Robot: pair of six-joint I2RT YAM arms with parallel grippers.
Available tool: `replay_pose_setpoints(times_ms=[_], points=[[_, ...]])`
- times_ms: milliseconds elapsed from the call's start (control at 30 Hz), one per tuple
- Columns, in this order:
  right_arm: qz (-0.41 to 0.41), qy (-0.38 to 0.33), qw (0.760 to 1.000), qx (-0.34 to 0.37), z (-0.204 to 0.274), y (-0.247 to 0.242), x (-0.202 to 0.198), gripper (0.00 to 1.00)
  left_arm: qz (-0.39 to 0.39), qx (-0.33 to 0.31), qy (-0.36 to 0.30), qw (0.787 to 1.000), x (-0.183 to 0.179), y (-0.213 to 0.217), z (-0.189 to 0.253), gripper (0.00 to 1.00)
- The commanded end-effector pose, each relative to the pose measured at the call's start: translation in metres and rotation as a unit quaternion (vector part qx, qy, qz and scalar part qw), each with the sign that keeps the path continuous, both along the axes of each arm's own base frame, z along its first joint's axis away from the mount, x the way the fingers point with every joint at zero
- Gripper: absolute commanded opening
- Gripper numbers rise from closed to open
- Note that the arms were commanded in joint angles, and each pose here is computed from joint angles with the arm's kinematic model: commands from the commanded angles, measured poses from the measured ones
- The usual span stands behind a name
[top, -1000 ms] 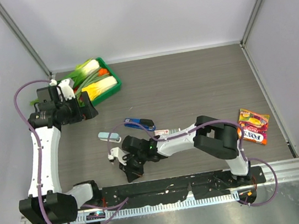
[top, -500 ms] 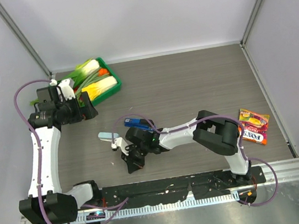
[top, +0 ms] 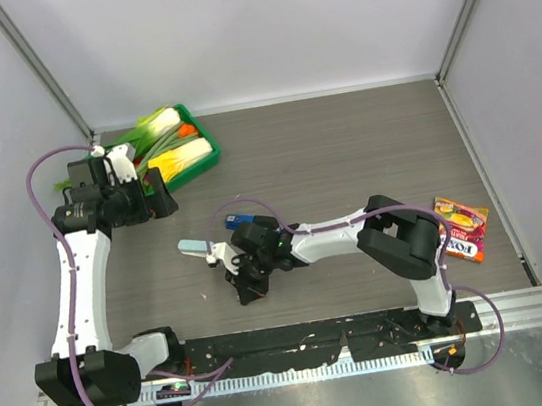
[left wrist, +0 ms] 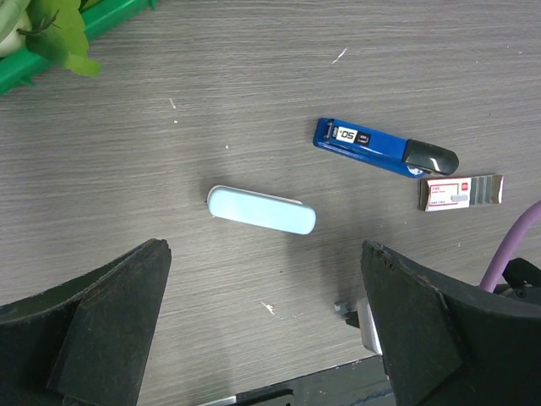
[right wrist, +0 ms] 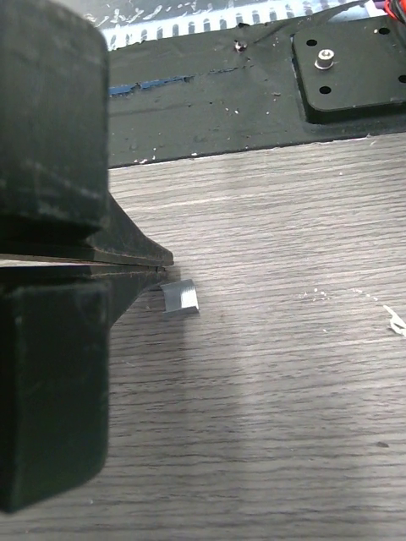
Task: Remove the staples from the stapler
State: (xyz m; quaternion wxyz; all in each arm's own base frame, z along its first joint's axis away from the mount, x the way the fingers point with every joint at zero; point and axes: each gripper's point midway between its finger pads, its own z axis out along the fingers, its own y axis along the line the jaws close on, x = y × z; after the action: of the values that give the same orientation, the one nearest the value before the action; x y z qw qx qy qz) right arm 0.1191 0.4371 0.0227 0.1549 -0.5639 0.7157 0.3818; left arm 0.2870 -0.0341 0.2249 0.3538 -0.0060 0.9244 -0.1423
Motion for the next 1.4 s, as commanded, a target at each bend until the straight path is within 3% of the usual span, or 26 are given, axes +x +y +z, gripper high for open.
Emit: replay_pose_setpoints(times_ms=[0, 133, 200, 233, 300, 333, 433, 533, 700, 867, 1367], points=[[0.004, -0.044, 0.998, 0.038, 0.054, 0.009, 0.01, 0.02, -0.005, -0.003, -0.034, 0.999, 0.003, -0.002, 0.015, 1.0], [-0.013, -0.073, 0.995, 0.061, 0.083, 0.007, 0.018, 0.04, -0.005, -0.007, -0.037, 0.999, 0.003, -0.003, 0.017, 1.0], [-0.027, -0.079, 0.994, 0.07, 0.095, 0.004, 0.028, 0.11, -0.003, -0.009, -0.038, 0.999, 0.004, -0.003, 0.017, 1.0], [-0.036, -0.084, 0.993, 0.078, 0.104, 0.002, 0.034, 0.24, -0.003, -0.009, -0.038, 0.999, 0.004, -0.003, 0.017, 1.0], [-0.068, -0.095, 0.989, 0.086, 0.114, -0.006, 0.055, 0.4, -0.003, -0.011, -0.039, 0.999, 0.004, -0.004, 0.018, 1.0], [-0.095, -0.108, 0.986, 0.082, 0.115, -0.01, 0.068, 0.88, -0.003, -0.011, -0.039, 0.999, 0.004, -0.004, 0.018, 1.0], [-0.167, -0.151, 0.971, 0.084, 0.131, -0.03, 0.117, 0.89, 0.003, -0.008, -0.037, 0.999, 0.006, -0.002, 0.019, 1.0], [-0.233, -0.22, 0.946, 0.044, 0.13, -0.058, 0.169, 0.89, 0.006, -0.01, -0.038, 0.999, 0.009, -0.001, 0.021, 1.0], [-0.238, -0.27, 0.933, -0.016, 0.117, -0.072, 0.209, 0.89, 0.001, -0.028, -0.032, 0.999, 0.009, -0.008, 0.02, 1.0], [-0.207, -0.272, 0.939, -0.043, 0.11, -0.069, 0.219, 0.89, -0.007, -0.04, -0.022, 0.999, 0.002, -0.013, 0.011, 1.0], [-0.129, -0.246, 0.954, -0.112, 0.065, -0.062, 0.201, 0.89, -0.023, -0.031, -0.026, 0.999, -0.007, -0.013, 0.009, 1.0]])
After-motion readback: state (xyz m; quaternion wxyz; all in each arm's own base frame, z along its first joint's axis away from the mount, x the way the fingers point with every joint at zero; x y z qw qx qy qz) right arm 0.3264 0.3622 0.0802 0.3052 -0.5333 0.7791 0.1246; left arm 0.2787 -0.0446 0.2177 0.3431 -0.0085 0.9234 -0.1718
